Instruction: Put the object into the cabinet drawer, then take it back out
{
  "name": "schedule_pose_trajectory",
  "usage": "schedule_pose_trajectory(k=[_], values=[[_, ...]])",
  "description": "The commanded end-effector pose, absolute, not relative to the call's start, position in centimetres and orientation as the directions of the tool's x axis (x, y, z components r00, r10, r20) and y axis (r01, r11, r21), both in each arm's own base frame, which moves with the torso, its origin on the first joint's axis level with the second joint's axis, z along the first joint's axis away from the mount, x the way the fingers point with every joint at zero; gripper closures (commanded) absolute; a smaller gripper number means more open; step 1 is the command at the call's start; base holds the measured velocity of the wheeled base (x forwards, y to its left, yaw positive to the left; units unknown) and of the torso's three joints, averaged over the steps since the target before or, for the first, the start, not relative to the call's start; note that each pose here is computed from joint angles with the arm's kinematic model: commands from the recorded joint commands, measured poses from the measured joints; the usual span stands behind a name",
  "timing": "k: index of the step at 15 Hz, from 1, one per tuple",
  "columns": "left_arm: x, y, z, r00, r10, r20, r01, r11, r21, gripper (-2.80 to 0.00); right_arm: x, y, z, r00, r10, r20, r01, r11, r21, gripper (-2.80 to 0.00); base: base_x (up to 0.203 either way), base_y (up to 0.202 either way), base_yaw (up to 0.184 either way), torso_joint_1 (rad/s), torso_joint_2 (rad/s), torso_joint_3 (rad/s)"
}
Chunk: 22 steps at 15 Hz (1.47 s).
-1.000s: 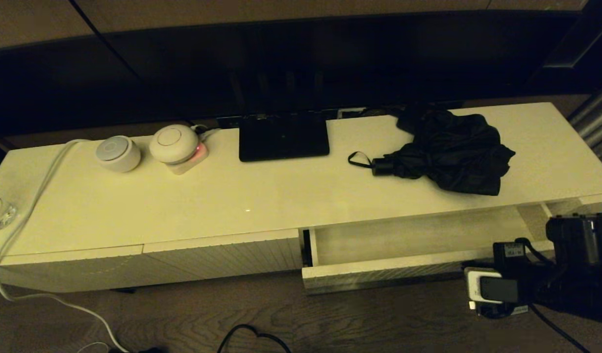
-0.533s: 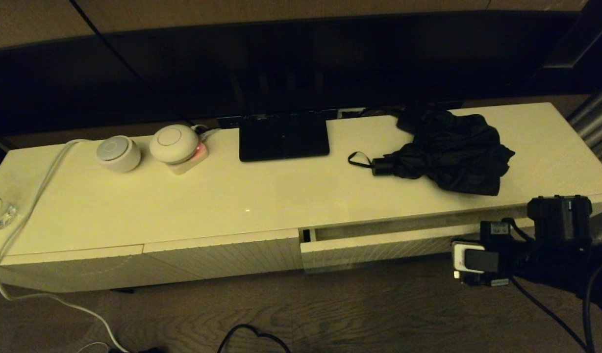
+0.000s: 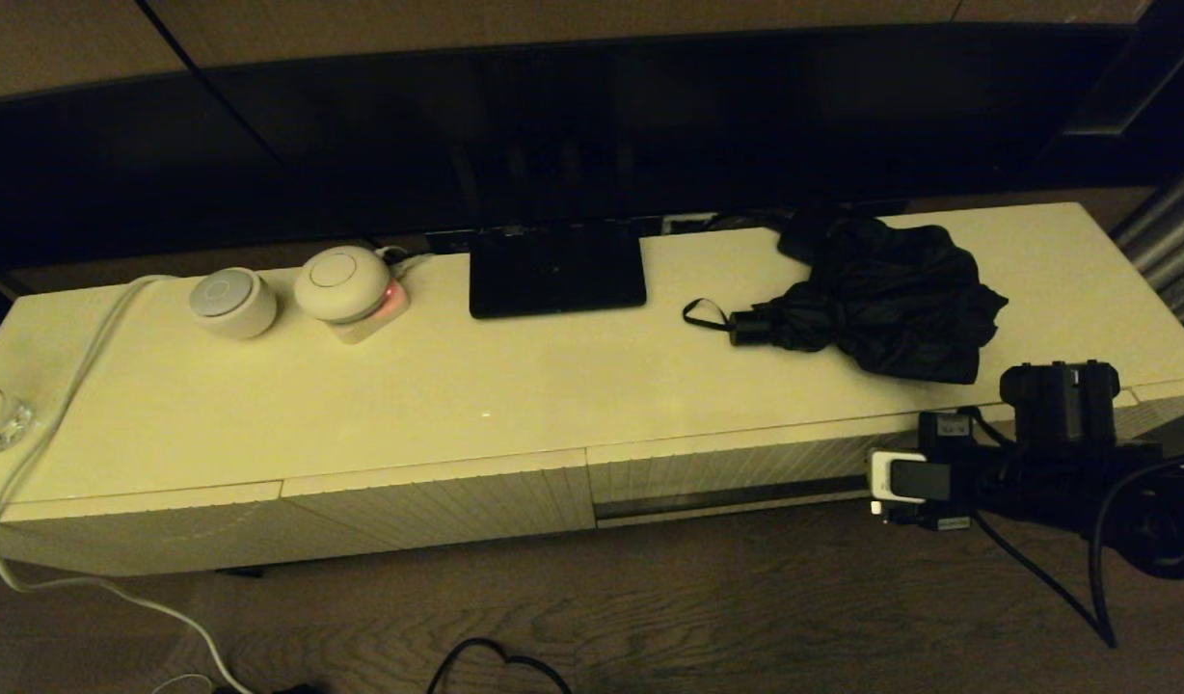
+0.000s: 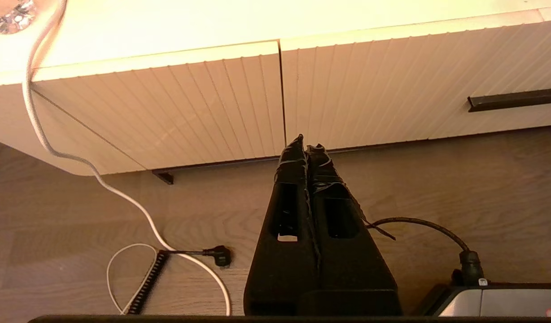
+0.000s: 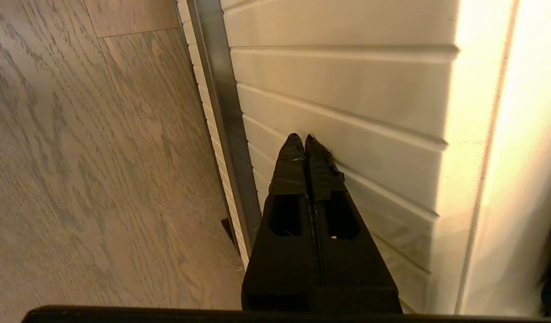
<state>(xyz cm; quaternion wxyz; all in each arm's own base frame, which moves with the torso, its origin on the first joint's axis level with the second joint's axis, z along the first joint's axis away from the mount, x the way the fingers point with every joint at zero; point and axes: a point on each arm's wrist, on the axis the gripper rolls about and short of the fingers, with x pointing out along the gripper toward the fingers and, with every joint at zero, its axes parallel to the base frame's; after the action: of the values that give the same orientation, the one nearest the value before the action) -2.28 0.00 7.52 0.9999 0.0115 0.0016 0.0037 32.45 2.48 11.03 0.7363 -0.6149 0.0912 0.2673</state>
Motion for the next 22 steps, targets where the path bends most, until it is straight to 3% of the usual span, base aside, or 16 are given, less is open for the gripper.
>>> schedule_pose_trajectory(k=[1,7,10,13,17,22], values=[[-2.3,0.0,7.4,1.0,0.008,-0.006,-0.008,1.0,0.023,0.0,32.6,2.5,11.3,0.848,0.284,-0.448,-0.489,0.094,-0.867,0.0,0.0,0.0,0.0,0.0,0.0,0.0],[-2.3,0.0,7.4,1.0,0.008,-0.006,-0.008,1.0,0.023,0.0,25.2,2.1,14.6,0.879,0.286,-0.382,-0.425,0.103,-0.899,0.0,0.0,0.0,0.0,0.0,0.0,0.0],[-2.3,0.0,7.4,1.0,0.008,-0.006,-0.008,1.0,0.023,0.0,19.9,1.8,16.4,0.91,0.29,-0.295,-0.354,0.177,-0.918,0.0,0.0,0.0,0.0,0.0,0.0,0.0],[-2.3,0.0,7.4,1.0,0.008,-0.006,-0.008,1.0,0.023,0.0,14.6,1.4,18.3,0.95,0.271,-0.153,-0.254,0.393,-0.884,0.0,0.0,0.0,0.0,0.0,0.0,0.0],[-2.3,0.0,7.4,1.0,0.008,-0.006,-0.008,1.0,0.023,0.0,7.3,0.6,19.6,0.985,0.171,-0.001,-0.132,0.758,-0.638,0.0,0.0,0.0,0.0,0.0,0.0,0.0],[-2.3,0.0,7.4,1.0,0.008,-0.006,-0.008,1.0,0.023,0.0,0.0,-0.1,16.8,0.999,-0.05,0.003,0.05,0.968,-0.247,0.0,0.0,0.0,0.0,0.0,0.0,0.0]])
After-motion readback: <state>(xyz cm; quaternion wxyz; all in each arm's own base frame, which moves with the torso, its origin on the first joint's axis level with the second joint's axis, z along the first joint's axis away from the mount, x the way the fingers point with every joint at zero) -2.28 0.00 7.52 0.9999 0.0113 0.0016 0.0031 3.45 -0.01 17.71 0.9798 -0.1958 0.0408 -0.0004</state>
